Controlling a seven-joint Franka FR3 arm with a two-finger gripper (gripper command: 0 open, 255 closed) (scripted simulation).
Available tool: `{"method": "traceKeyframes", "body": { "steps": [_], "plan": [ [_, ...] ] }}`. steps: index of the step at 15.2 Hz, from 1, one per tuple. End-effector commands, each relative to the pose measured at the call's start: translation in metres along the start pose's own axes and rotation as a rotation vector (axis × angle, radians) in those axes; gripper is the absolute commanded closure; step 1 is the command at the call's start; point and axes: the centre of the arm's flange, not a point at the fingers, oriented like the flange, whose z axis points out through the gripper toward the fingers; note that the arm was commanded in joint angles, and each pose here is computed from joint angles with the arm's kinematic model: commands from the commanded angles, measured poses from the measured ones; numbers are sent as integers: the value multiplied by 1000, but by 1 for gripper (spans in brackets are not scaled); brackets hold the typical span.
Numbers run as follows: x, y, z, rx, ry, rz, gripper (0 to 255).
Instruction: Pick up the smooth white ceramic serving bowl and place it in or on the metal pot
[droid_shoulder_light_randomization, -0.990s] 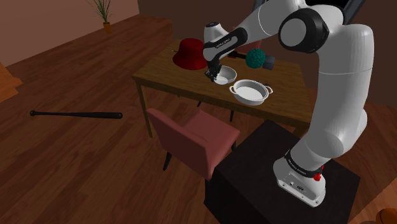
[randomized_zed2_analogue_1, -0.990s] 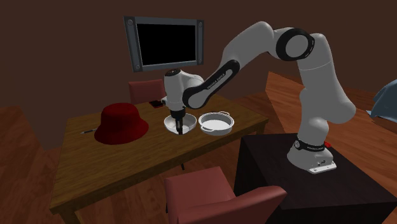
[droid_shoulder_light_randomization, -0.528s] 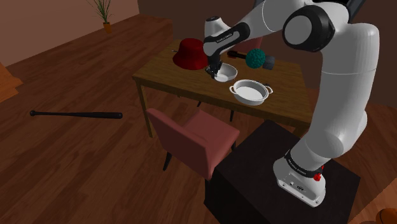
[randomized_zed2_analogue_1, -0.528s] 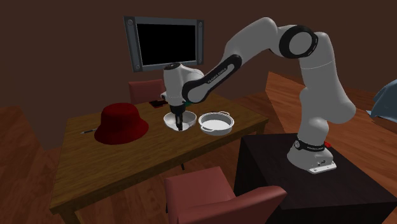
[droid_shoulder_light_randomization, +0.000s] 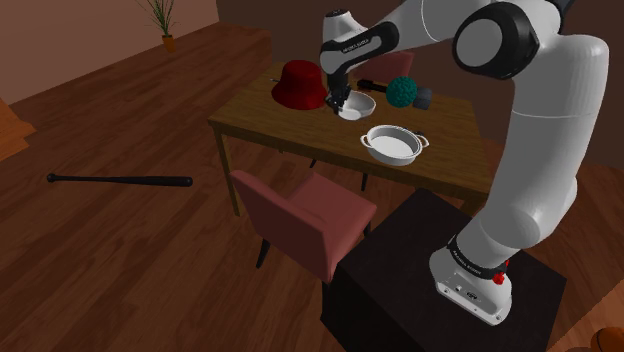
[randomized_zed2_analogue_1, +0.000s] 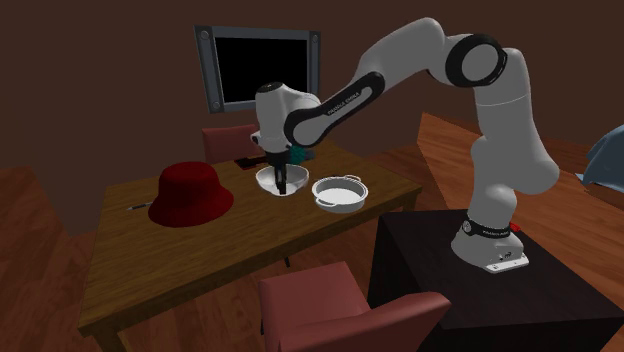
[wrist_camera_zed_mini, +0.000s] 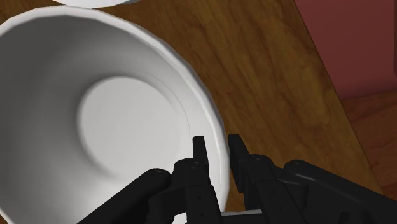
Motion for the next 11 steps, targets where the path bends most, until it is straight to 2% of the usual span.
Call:
{"method": "traceKeyframes", "body": {
  "steps": [1,9,11],
  "plan": [
    [-1,1,-10,0,0,0,255],
    [-3,9,-49,0,0,0,255],
    [-29,12,-50,0,0,0,255]
  ]
}}
